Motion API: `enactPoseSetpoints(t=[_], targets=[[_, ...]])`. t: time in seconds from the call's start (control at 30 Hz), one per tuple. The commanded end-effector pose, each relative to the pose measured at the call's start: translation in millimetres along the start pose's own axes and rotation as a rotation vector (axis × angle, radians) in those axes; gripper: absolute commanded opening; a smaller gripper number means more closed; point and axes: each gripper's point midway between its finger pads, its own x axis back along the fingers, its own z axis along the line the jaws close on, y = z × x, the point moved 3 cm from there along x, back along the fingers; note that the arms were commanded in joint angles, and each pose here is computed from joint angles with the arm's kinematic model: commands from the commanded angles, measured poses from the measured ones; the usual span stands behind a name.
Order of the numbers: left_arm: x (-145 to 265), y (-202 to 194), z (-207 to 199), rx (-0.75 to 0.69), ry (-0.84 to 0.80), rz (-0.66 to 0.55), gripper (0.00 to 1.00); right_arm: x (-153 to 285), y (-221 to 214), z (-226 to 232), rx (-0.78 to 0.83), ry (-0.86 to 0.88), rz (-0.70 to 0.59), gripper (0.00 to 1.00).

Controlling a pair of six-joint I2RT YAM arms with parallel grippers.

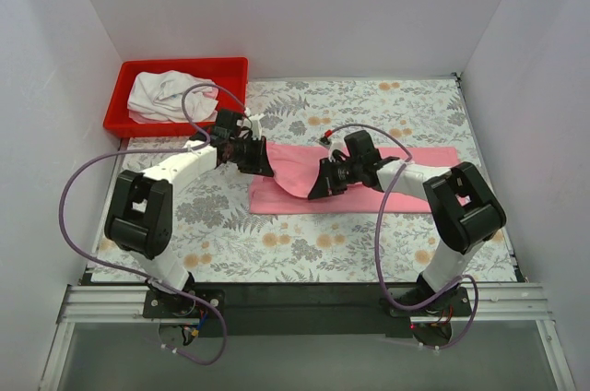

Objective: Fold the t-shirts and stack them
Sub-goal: Fold the tshirt

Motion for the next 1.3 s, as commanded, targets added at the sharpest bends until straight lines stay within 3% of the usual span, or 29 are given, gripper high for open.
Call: enactPoseSetpoints(t=[0.0, 0.2, 0.7, 0.77, 0.83, 1.0, 1.27], targets=[[-3, 28, -3, -0.047, -0.018, -0.031, 0.0, 2, 28, -3, 0.039, 0.034, -0.039, 0.01], [-17, 54, 11, -0.038, -0.004, -0.046, 0.0, 6, 43, -21, 0.017, 0.029, -0.058, 0.01], [-31, 57, 28, 0.021, -0.004, -0.018, 0.0, -3, 51, -43, -0.038, 0.039, -0.04, 0.01], [-32, 60, 28, 0.021, -0.006, -0.024, 0.04, -3, 53, -45, -0.044, 0.04, -0.043, 0.01], [-34, 62, 29, 0.026, -0.007, -0.022, 0.18, -1, 56, -47, -0.052, 0.039, -0.051, 0.15], [-30, 78, 28, 0.029, -0.04, -0.058, 0.27, 15, 85, -54, -0.046, 0.009, -0.133, 0.43], [-3, 114, 26, 0.045, -0.063, -0.179, 0.29, 63, 132, -79, -0.066, -0.057, -0.293, 0.46]])
